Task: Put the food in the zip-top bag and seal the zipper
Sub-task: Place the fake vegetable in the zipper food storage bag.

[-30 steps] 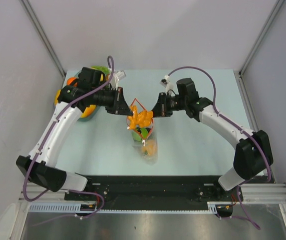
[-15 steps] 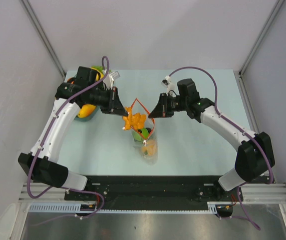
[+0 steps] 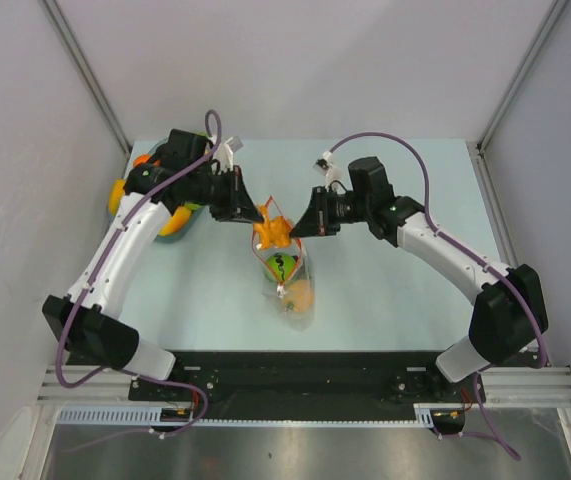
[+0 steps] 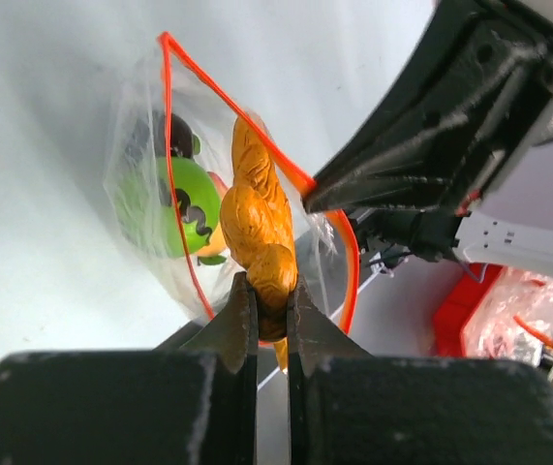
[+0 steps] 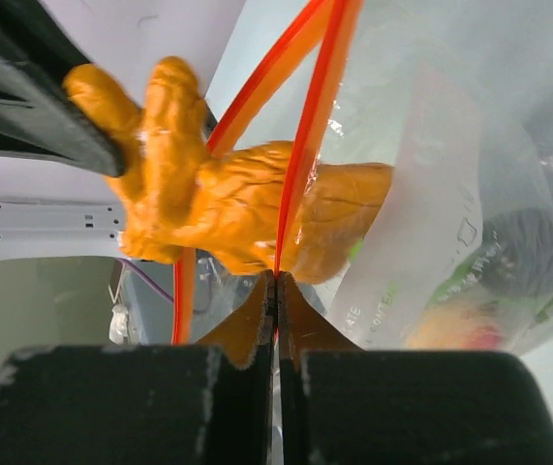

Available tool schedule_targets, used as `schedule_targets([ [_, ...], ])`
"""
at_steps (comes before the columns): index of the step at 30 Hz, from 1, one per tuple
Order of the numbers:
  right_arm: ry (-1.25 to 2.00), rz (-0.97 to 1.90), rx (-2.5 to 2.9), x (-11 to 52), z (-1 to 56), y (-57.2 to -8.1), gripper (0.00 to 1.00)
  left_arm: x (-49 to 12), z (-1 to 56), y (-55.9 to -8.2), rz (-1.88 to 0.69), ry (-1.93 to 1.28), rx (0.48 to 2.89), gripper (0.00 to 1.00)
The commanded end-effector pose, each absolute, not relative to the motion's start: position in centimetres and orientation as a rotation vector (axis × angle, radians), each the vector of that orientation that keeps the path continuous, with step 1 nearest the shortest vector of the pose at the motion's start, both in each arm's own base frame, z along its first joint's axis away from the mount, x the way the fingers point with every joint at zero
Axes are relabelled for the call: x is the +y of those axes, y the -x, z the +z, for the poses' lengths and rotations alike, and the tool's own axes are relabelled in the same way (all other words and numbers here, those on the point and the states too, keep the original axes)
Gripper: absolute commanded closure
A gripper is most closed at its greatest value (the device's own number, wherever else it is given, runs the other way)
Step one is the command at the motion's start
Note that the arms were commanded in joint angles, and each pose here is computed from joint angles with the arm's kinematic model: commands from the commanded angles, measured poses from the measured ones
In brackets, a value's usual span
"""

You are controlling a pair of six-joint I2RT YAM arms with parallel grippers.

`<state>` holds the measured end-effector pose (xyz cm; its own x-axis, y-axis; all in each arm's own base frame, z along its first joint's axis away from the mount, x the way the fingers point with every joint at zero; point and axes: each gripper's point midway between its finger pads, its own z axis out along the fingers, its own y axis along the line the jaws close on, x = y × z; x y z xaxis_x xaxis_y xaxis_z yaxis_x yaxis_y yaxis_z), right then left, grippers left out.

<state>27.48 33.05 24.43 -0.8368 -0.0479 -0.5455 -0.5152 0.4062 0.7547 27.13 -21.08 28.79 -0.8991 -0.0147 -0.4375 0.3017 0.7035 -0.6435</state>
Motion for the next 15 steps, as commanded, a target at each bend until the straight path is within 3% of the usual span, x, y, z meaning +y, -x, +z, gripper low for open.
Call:
schedule_targets([
  [1, 0.535, 1.457, 2.097, 33.7, 28.3, -27.6, 1.00, -22.5, 28.8, -29.8, -1.020, -0.098, 2.495, 1.00],
  [5, 0.527, 1.460, 2.102, 33.7, 28.2, -27.7, 1.00, -23.5, 27.3, -30.2, -0.979, -0.070, 2.521, 1.00],
  [6, 0.526, 1.462, 2.104, 33.8, 28.2, -27.7, 1.00, -23.7, 27.0, -30.0, -0.987, -0.046, 2.532, 0.93],
  [8, 0.519, 1.464, 2.108, 33.9, 28.2, -27.9, 1.00, -24.4, 27.2, -30.2, -1.008, -0.041, 2.502, 0.89],
  [14, 0.465, 1.474, 2.122, 32.9, 27.9, -28.6, 1.00, -24.2, 27.0, -29.1, -1.030, -0.122, 2.424, 0.52],
  [15, 0.445, 1.473, 2.129, 32.3, 27.6, -29.0, 1.00, -24.0, 27.1, -28.6, -1.040, -0.181, 2.410, 0.36],
])
